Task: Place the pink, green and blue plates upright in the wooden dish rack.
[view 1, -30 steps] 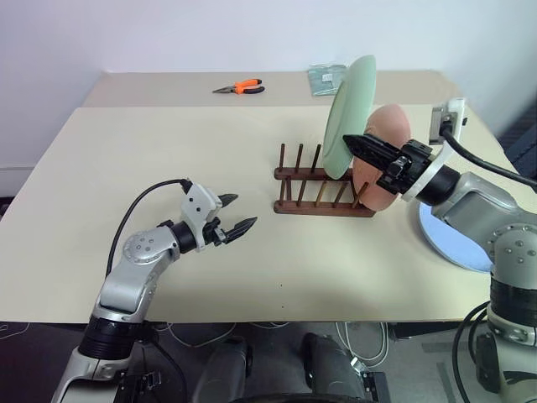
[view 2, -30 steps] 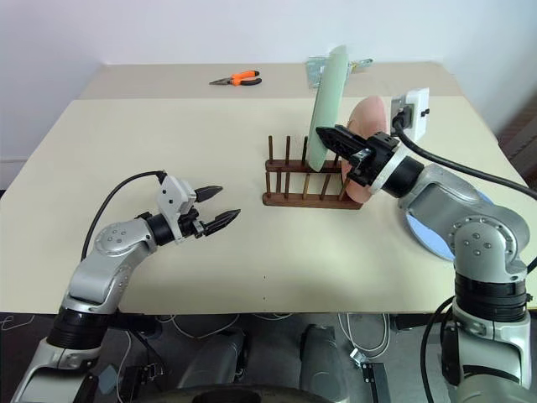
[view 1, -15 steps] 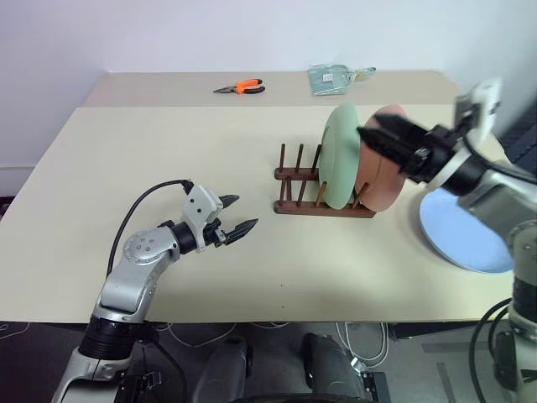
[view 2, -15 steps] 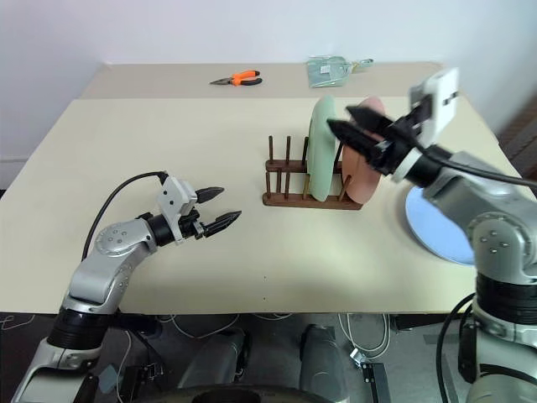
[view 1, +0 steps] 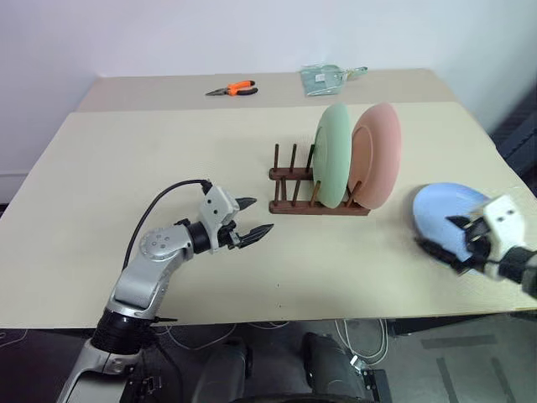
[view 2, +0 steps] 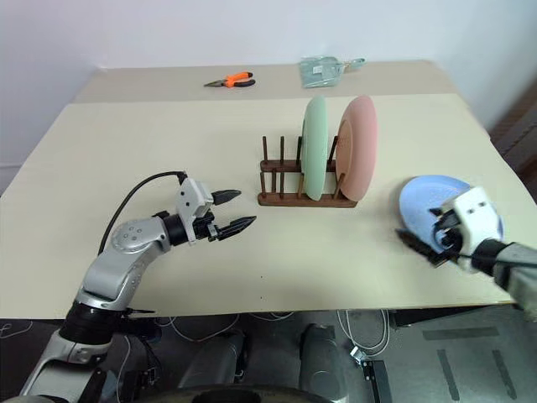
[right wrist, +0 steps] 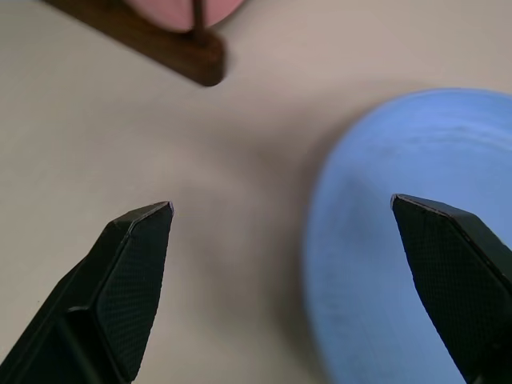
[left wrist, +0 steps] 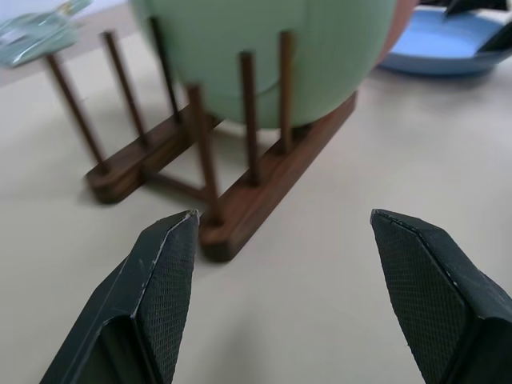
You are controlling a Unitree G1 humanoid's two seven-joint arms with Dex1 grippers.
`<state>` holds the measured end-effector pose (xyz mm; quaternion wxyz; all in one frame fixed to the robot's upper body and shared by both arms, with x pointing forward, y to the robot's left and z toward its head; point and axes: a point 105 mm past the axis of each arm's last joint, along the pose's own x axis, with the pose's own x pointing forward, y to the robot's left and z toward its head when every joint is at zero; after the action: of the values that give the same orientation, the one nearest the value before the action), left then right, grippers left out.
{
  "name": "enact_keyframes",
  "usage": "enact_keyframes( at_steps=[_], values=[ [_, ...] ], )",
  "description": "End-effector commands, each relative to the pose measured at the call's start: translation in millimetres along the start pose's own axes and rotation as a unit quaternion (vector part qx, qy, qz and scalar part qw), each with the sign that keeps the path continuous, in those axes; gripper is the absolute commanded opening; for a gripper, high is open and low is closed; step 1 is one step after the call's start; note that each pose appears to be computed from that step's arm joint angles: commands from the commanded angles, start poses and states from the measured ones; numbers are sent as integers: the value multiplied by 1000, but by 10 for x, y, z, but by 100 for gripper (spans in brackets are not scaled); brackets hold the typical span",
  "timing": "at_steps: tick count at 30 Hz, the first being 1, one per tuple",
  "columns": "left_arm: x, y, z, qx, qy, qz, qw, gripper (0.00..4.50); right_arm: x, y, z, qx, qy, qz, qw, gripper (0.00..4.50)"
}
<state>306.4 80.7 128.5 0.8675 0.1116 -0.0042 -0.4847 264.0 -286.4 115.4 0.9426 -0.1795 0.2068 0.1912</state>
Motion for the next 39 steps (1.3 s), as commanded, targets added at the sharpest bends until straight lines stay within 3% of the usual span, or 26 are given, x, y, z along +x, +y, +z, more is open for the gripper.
enact_keyframes(
  at_steps=[1, 5, 11, 14, 17, 20, 23, 26, 30, 33, 35, 39],
  values=[
    [21, -16, 102, 15, -13, -8, 1000, 354, 99, -141, -130, -67, 38, -62, 995, 446],
    [17, -21, 107, 17, -12, -9, 1000, 354, 150, -323, -256, -68, 64, -107, 990, 318],
    [4, -13, 108, 23, -9, -4, 1000, 354, 188, -435, -161, -39, 44, -131, 990, 3],
    [-16, -5, 102, 23, -8, 0, 1000, 354, 171, -486, 145, -13, -22, -144, 989, 3],
    [-43, 36, 77, 24, -3, 10, 1000, 354, 31, -612, 759, -10, -154, -170, 973, 3],
    [-64, 86, 67, 25, -1, 19, 999, 354, -270, -728, 1453, 22, -299, -176, 938, 3],
    [-85, 142, 53, 26, 1, 31, 999, 354, -568, -618, 2106, 72, -436, -114, 890, 3],
    [-107, 192, 35, 27, 3, 43, 999, 354, -736, -264, 2580, 110, -518, 11, 848, 3],
    [-148, 264, 14, 29, 6, 61, 998, 354, -676, 521, 3019, 167, -543, 215, 794, 3],
    [-233, 359, -29, 31, 14, 82, 996, 354, -536, 961, 3150, 236, -518, 308, 762, 3],
    [-285, 416, -64, 37, 23, 94, 995, 354, -383, 1155, 3164, 286, -487, 335, 754, 3],
    [-320, 454, -75, 40, 26, 102, 994, 354, -187, 1252, 3128, 338, -449, 325, 760, 3]
  ],
)
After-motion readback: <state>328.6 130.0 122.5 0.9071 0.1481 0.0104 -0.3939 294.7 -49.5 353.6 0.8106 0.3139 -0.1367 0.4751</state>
